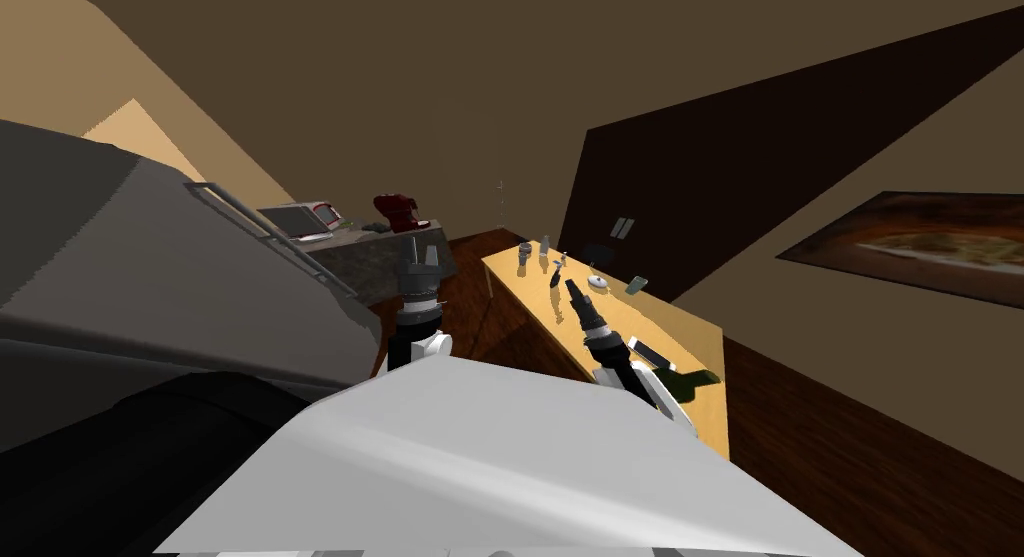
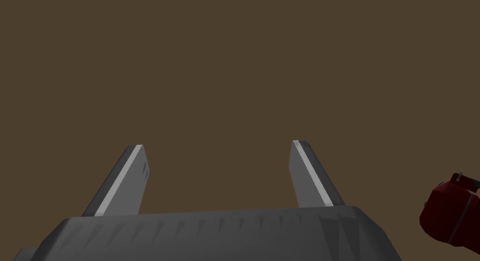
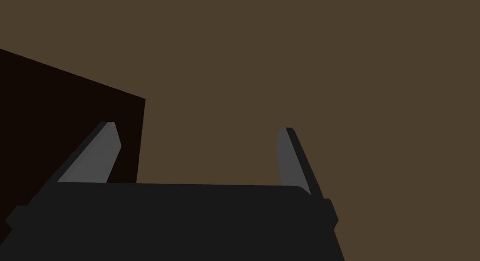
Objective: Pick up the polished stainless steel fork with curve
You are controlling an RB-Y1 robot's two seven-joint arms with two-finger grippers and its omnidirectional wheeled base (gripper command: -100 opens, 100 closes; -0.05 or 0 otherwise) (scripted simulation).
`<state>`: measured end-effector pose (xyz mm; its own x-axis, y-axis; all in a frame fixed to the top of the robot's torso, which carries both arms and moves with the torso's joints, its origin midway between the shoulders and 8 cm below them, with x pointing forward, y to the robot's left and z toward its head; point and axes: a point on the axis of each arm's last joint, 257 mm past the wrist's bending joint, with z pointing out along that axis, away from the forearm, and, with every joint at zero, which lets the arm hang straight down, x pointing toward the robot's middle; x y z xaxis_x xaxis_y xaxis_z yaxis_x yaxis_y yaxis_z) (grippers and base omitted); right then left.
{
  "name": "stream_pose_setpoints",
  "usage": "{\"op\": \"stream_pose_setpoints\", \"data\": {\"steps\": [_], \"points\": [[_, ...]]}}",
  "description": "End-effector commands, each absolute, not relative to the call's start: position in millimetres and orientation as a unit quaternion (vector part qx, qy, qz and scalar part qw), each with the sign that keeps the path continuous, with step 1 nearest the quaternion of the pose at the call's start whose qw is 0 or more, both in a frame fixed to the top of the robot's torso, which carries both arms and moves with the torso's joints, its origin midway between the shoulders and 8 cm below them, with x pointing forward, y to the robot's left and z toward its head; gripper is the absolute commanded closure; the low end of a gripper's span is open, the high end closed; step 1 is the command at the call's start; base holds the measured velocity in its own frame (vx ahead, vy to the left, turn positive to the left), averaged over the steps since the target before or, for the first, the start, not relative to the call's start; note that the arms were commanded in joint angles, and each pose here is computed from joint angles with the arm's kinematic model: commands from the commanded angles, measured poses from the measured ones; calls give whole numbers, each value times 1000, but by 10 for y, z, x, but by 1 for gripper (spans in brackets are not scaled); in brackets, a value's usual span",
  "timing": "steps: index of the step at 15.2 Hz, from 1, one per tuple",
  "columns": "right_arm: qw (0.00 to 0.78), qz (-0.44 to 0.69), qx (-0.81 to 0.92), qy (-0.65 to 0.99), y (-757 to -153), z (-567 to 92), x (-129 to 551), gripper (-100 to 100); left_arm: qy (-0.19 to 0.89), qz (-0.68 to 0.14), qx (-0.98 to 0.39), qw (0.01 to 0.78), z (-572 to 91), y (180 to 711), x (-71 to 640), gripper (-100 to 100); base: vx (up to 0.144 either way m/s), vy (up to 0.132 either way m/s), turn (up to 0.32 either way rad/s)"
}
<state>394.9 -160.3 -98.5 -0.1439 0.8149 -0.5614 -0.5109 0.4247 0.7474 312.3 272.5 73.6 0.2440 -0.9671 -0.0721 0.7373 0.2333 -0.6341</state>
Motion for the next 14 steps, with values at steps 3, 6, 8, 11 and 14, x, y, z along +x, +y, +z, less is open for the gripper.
{"op": "stream_pose_setpoints", "data": {"steps": [3,6,8,11,14], "points": [[617,494,82,607,-1404,-1405,3901,-100,234,-568,-245,750,736,2725,3123,0,-5,-26,188],[604,479,51,636,-1314,-1657,3861,-100,234,-568,-245,750,736,2725,3123,0,-6,-26,165],[588,462,18,663,-1247,-1923,3805,-100,234,-568,-245,750,736,2725,3123,0,-7,-19,156],[572,443,-16,690,-1207,-2200,3734,-100,234,-568,-245,750,736,2725,3123,0,-5,-19,149],[541,409,-84,730,-1161,-2675,3567,-100,234,-568,-245,750,736,2725,3123,0,-6,-31,222]]}}
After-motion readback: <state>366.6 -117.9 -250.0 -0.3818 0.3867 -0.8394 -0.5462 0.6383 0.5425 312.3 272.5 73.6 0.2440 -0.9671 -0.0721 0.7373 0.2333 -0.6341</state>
